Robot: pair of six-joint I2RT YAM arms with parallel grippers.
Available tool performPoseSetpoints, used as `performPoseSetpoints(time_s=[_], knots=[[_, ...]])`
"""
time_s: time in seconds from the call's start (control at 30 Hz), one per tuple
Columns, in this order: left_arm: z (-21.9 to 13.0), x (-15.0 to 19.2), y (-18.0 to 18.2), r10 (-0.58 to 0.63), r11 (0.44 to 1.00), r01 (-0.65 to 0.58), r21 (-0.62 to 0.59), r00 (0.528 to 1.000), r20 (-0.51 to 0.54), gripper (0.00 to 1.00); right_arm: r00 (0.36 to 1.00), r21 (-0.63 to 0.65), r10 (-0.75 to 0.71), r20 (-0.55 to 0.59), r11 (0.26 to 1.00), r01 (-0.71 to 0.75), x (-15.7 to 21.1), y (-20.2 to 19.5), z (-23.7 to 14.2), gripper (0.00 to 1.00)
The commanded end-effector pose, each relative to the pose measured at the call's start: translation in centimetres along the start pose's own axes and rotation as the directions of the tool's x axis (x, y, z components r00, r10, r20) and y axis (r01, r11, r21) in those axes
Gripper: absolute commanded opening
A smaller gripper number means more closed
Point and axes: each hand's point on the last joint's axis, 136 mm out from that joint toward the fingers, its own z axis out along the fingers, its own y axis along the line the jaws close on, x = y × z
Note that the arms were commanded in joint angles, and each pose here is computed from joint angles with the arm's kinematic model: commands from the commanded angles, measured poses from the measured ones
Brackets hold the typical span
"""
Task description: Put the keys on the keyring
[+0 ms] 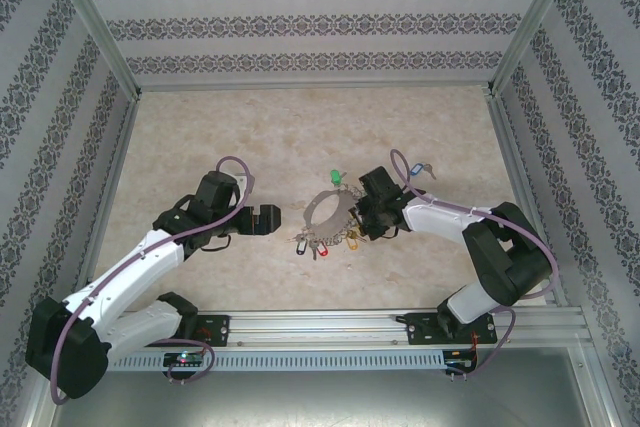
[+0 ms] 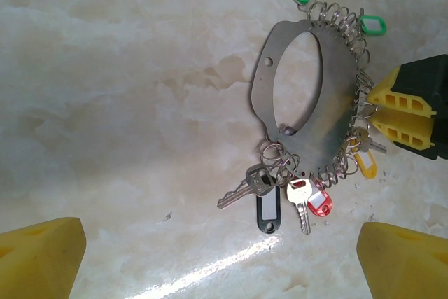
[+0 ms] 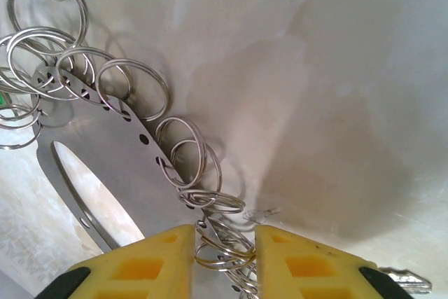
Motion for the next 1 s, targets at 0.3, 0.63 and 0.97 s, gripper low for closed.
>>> performPoseSetpoints(time_s=[0.3,0.63,0.97], knots=[[0.3,0.0,-0.4,0.023,1.0,-0.023,0.02,1.0,0.013,1.0,0.998,0.013,-0.054,0.036,0.998,0.053,-0.3,-0.2,-0.1,0.27],[0.5,-0.3,-0.6,0.013,0.999,-0.014,0.034,1.0,0.024,1.0,0.976,-0.049,-0.215,0.043,0.975,0.217,-0.6,2.7,-1.0,0.26],[0.7,-0.2,-0.7,0.008,0.999,-0.009,0.038,1.0,0.026,1.0,0.912,-0.047,-0.408,0.047,0.911,0.41,-0.8,3.2,-1.8,0.28]])
